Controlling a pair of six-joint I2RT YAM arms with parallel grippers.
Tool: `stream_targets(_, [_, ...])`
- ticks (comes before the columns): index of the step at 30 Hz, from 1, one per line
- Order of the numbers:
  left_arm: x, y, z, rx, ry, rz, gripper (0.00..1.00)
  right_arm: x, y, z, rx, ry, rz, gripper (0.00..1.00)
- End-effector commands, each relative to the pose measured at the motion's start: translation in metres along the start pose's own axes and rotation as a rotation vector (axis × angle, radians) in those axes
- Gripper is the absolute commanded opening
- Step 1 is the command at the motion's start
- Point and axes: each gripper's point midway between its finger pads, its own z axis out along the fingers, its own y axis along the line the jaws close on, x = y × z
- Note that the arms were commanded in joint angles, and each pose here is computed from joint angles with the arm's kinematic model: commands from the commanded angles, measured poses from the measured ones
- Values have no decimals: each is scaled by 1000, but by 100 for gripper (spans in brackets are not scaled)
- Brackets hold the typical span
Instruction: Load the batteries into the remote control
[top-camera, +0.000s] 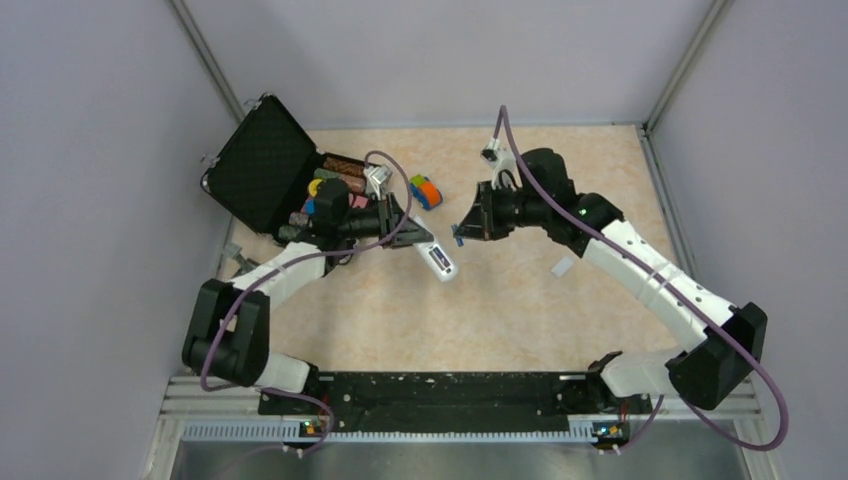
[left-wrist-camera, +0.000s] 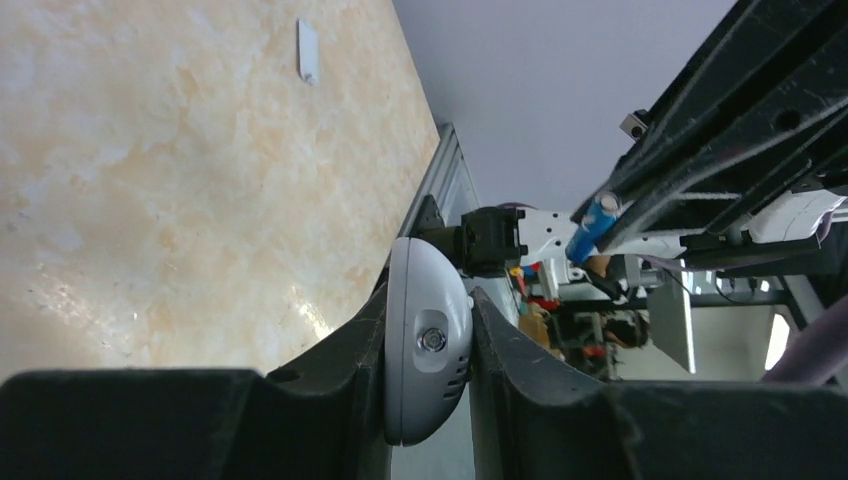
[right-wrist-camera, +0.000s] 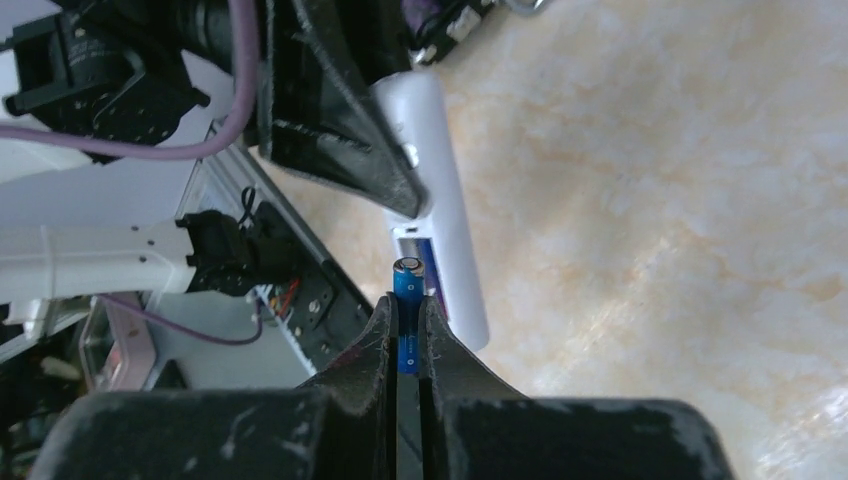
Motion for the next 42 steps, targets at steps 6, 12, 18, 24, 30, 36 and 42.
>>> stream_targets(6, [8,17,35,62,164,-128,0,55,16,14,9,264,152,0])
stream_targets(12, [24,26,48,79,247,-166,0,76,3,24,83,343,172,0])
stream_targets(18, [36,25,51,118,310,-149,0,88,-6,27,157,403,159,0])
stream_targets(24, [40,26,53,132,333,-146,0,93,-14,29,207,429,152,0])
stream_targets(30, [39,28,54,137,343,-154,0,96,-18,33,236,438,157,0])
stream_targets(36, [37,30,56,129,339,-163,0,101,-18,37,252,451,159,0])
stream_targets(42, [37,29,56,132,341,-162,0,100,-28,41,303,438,157,0])
